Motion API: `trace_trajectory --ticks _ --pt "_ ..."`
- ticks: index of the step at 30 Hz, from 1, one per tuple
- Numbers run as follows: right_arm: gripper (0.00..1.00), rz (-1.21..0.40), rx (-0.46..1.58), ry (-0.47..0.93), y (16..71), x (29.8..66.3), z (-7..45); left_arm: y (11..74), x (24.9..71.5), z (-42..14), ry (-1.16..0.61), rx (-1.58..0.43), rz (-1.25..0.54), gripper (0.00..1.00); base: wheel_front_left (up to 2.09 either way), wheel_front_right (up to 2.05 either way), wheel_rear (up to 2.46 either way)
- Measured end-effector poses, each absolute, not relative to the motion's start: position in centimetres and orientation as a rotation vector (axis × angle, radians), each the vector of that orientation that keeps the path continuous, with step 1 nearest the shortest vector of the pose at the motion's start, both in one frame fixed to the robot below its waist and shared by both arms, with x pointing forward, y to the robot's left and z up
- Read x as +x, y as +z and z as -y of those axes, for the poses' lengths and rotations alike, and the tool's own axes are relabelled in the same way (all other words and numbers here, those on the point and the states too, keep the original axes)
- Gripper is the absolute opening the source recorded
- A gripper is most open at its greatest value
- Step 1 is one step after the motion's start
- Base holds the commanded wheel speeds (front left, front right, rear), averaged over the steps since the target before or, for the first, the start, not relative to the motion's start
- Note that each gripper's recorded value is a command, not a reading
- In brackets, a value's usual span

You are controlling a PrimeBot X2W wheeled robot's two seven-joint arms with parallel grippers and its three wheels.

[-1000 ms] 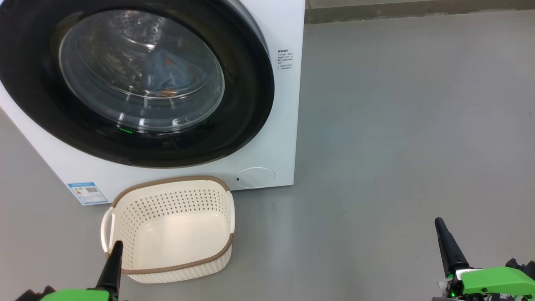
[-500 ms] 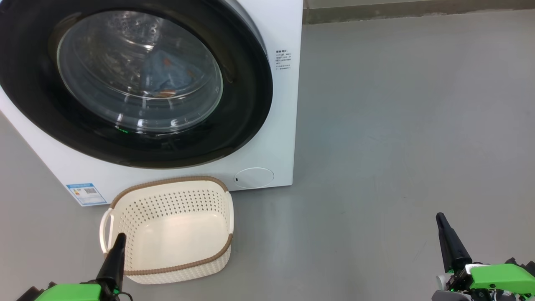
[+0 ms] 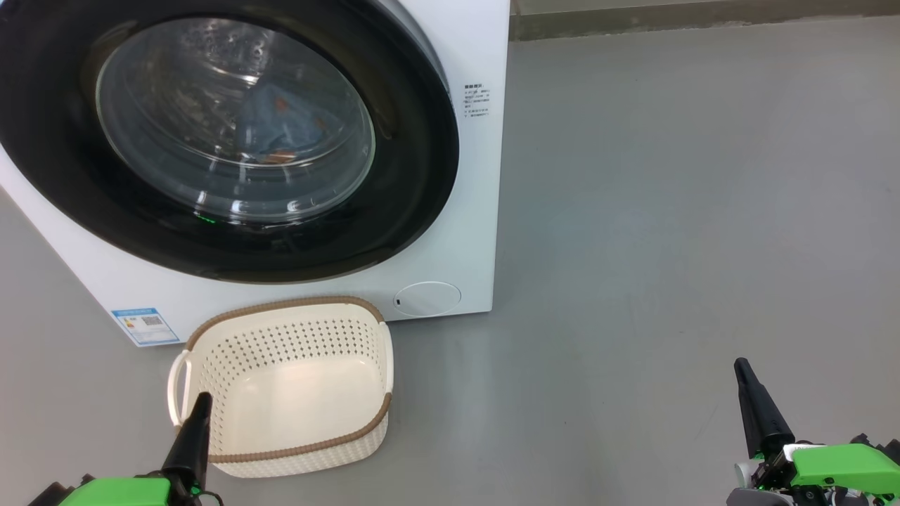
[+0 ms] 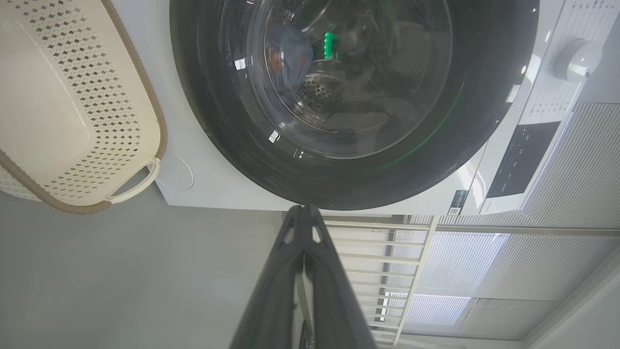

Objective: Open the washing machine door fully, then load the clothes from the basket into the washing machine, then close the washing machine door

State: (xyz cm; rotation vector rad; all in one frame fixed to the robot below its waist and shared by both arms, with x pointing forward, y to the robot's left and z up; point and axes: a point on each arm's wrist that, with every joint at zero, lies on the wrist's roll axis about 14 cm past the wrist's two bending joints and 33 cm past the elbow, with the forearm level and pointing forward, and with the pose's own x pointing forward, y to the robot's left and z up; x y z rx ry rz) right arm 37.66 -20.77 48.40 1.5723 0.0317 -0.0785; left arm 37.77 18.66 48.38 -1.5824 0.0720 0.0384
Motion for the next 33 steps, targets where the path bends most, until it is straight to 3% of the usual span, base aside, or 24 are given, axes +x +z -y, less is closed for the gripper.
trace_trajectory --ticks 33 --pt "0.00 -0.031 1.577 -0.079 48.39 37.64 20.85 48.38 37.77 -18.71 0.039 -1.580 -0.072 0.00 0.00 0.00 0.00"
